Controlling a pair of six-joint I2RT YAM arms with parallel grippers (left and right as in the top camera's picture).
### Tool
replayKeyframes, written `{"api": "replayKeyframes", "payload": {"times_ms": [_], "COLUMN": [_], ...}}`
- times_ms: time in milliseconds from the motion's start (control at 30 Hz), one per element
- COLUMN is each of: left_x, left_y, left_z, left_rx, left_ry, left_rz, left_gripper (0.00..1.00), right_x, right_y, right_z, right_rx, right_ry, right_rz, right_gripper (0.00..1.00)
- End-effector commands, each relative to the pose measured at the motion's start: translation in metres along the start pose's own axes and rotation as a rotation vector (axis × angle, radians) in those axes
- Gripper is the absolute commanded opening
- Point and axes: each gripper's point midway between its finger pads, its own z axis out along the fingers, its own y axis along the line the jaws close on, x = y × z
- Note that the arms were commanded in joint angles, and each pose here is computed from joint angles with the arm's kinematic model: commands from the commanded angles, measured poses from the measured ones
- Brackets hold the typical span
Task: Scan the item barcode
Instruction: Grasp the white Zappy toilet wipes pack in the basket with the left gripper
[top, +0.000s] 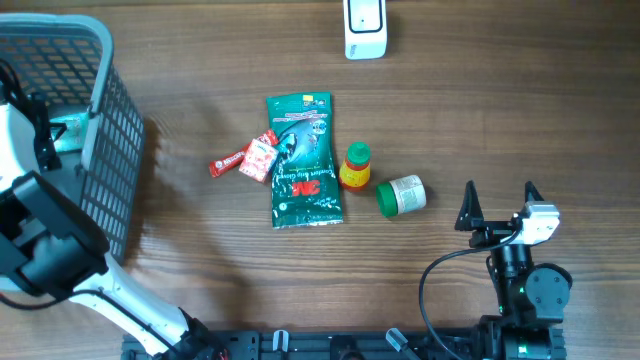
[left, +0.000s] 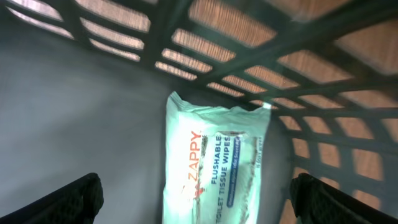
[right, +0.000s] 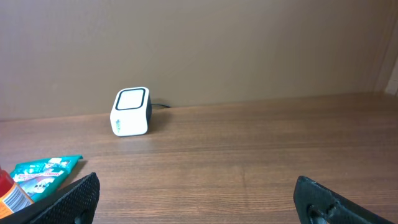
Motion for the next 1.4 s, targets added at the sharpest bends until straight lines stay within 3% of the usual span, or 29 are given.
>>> {"api": "replayKeyframes", "payload": {"times_ms": [0, 167, 600, 667, 833, 900, 1067, 1367], "left_x": [0.008, 0.012, 0.034, 0.038, 0.044, 0.048, 0.055, 0.045], "left_y": [0.002, 0.002, 0.009, 0.010, 0.009, 0.012, 0.016, -0.020], "left_z": [0.018, 0.028, 0.052, 0.054, 0.053, 0.052, 0.048, -0.010], "left_rx": [-0.012, -0.014, -0.043, -0.048, -0.044, -0.059, -0.068, 0.099], "left_ry": [0.041, 0.050, 0.103, 0.112, 0.127, 0.135, 0.180, 0.218], "left_rz": [-0.013, -0.012, 0.008, 0.013, 0.025, 0.033, 0.042, 0.069], "left_gripper": [1.00, 0.87, 0.88, 0.66, 0.28, 0.04, 0.04, 0.04], "right_x": [0.000, 0.000, 0.000, 0.000, 0.000, 0.000, 0.000, 0.000], "right_y": [-0.003, -0.003, -0.003, -0.003, -0.003, -0.003, -0.003, -0.003], "right_z": [0.000, 0.000, 0.000, 0.000, 0.000, 0.000, 0.000, 0.000], "right_rx": [0.015, 0.015, 0.015, 0.015, 0.015, 0.015, 0.015, 0.015], "right_ry": [-0.003, -0.003, -0.003, -0.003, -0.003, -0.003, -0.003, -0.003], "right_rz": [-0.007, -0.007, -0.007, -0.007, -0.007, -0.007, -0.007, -0.007], "right_gripper": [1.00, 1.00, 0.99, 1.00, 1.00, 1.00, 1.00, 1.00]}}
